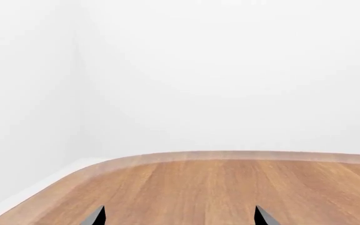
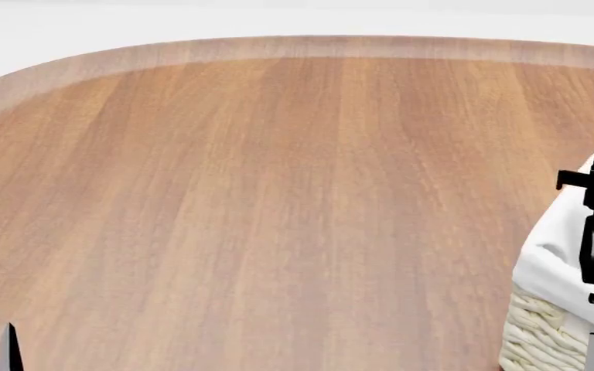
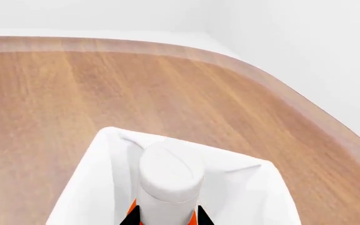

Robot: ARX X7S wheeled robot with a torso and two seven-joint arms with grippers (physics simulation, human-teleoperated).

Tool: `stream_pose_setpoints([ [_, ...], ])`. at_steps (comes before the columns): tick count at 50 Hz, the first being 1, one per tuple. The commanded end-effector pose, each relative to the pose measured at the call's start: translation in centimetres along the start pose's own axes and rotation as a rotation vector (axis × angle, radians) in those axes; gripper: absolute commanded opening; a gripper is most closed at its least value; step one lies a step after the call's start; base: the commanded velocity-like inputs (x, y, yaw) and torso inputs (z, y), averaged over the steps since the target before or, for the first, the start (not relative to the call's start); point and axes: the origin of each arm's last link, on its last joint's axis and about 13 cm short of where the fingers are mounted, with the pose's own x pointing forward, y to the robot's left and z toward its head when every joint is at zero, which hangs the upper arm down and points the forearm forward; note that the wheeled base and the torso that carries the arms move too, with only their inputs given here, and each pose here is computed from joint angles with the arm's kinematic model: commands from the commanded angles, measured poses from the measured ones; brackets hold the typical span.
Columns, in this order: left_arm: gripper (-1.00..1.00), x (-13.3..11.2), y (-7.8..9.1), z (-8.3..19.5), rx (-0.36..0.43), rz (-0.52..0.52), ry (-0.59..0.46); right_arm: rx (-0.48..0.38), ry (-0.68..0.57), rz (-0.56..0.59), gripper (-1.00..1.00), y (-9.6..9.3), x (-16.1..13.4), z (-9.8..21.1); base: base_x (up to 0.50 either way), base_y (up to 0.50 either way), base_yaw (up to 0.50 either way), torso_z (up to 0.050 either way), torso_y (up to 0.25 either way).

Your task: Pick up the ketchup, and put it in the basket.

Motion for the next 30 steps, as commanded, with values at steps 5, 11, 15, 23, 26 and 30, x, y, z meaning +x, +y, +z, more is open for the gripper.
stream_pose_setpoints([
  [5, 1.00, 0.5, 0.5, -0.4, 0.006, 0.025, -0.004, -0.045, -0.019, 0.026, -1.00, 0.5, -0.1, 0.2, 0.00, 0.00, 0.00, 0.000, 0.000],
  [11, 1.00, 0.5, 0.5, -0.3, 0.005, 0.028, -0.004, -0.030, -0.035, 0.022, 1.00, 0.4, -0.1, 0.6, 0.00, 0.00, 0.00, 0.000, 0.000],
  [15, 1.00, 0.5, 0.5, -0.4, 0.004, 0.028, -0.003, -0.028, -0.047, 0.017, 1.00, 0.5, -0.2, 0.9, 0.00, 0.00, 0.00, 0.000, 0.000],
  [23, 1.00, 0.6, 0.5, -0.4, 0.002, 0.024, -0.001, -0.035, -0.075, 0.031, 1.00, 0.7, -0.3, 1.2, 0.00, 0.00, 0.00, 0.000, 0.000],
  [26, 1.00, 0.6, 0.5, -0.3, 0.003, 0.025, -0.001, -0.031, -0.092, 0.035, 1.00, 0.8, -0.3, 1.4, 0.00, 0.00, 0.00, 0.000, 0.000],
  [30, 1.00, 0.6, 0.5, -0.3, 0.002, 0.025, -0.002, -0.017, -0.133, 0.031, 1.00, 0.8, -0.3, 1.8, 0.00, 0.00, 0.00, 0.000, 0.000],
])
